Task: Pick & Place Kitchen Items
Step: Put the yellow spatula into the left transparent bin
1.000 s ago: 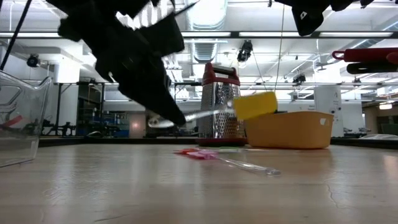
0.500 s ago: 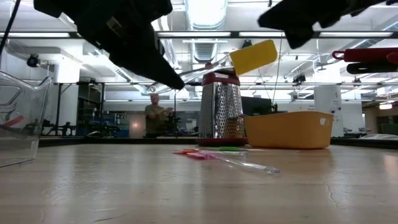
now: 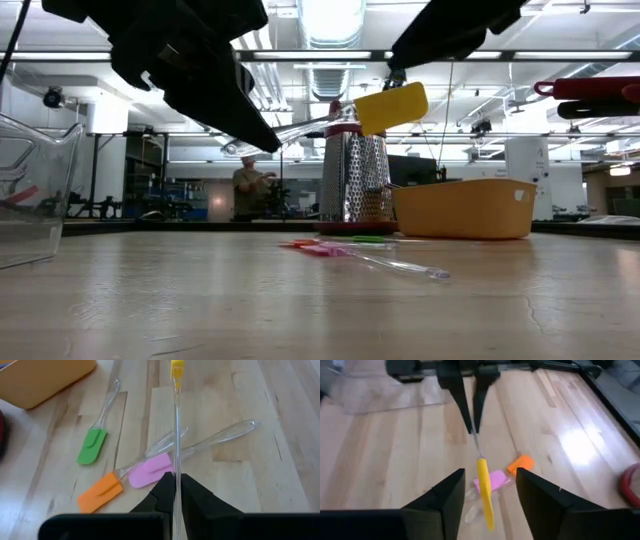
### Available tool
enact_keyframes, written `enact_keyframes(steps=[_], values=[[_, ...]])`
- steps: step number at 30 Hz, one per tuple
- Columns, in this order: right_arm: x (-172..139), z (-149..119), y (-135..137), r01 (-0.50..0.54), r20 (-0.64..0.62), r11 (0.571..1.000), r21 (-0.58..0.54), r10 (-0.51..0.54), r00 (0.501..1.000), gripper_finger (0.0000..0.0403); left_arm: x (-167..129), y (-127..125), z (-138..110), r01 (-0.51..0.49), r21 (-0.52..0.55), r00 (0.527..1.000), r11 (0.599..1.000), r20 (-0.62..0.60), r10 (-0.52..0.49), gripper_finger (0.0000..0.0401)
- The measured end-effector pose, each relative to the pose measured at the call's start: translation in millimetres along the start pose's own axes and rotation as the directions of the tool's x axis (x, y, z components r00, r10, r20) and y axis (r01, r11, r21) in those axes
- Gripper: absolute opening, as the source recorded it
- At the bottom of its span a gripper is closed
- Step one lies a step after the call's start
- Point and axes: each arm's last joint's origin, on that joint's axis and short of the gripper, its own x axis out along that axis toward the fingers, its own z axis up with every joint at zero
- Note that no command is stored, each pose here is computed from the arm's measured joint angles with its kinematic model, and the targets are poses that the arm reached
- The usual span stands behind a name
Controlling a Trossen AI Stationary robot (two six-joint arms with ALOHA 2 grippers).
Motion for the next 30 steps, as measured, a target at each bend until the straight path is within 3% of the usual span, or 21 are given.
enact_keyframes(steps=[11,15,18,21,24,30], values=[[0.9,26.7,8.5,0.014,0.016,0.994,-0.105,-0.013,1.000,0.0209,-56.8,10.5,26.6,0.097,0.033,0.984,0.995,-0.156,-0.090,0.0017],[0.0,26.3,8.6,0.010,0.016,0.994,-0.106,-0.009,1.000,0.0212,-88.5,15.3,30.7,0.202,0.046,0.952,0.978,-0.244,-0.185,0.0017],[2.2,17.8,8.0,0.014,-0.005,0.994,-0.111,-0.014,1.000,0.0211,-111.0,15.5,28.6,0.326,0.043,0.909,0.944,-0.288,-0.301,0.0017],[4.7,9.3,7.1,0.021,-0.026,0.994,-0.106,-0.023,0.999,0.0206,-134.5,13.4,20.6,0.453,-0.001,0.835,0.891,-0.350,-0.425,0.0017],[6.3,3.9,6.6,0.025,-0.036,0.994,-0.109,-0.029,0.999,0.0199,-156.6,7.8,10.1,0.499,-0.095,0.769,0.861,-0.409,-0.491,0.0017],[6.6,5.5,7.1,0.024,-0.016,0.995,-0.101,-0.026,1.000,0.0182,-188.2,-12.6,-11.8,0.532,-0.154,0.715,0.833,-0.445,-0.539,0.0023]])
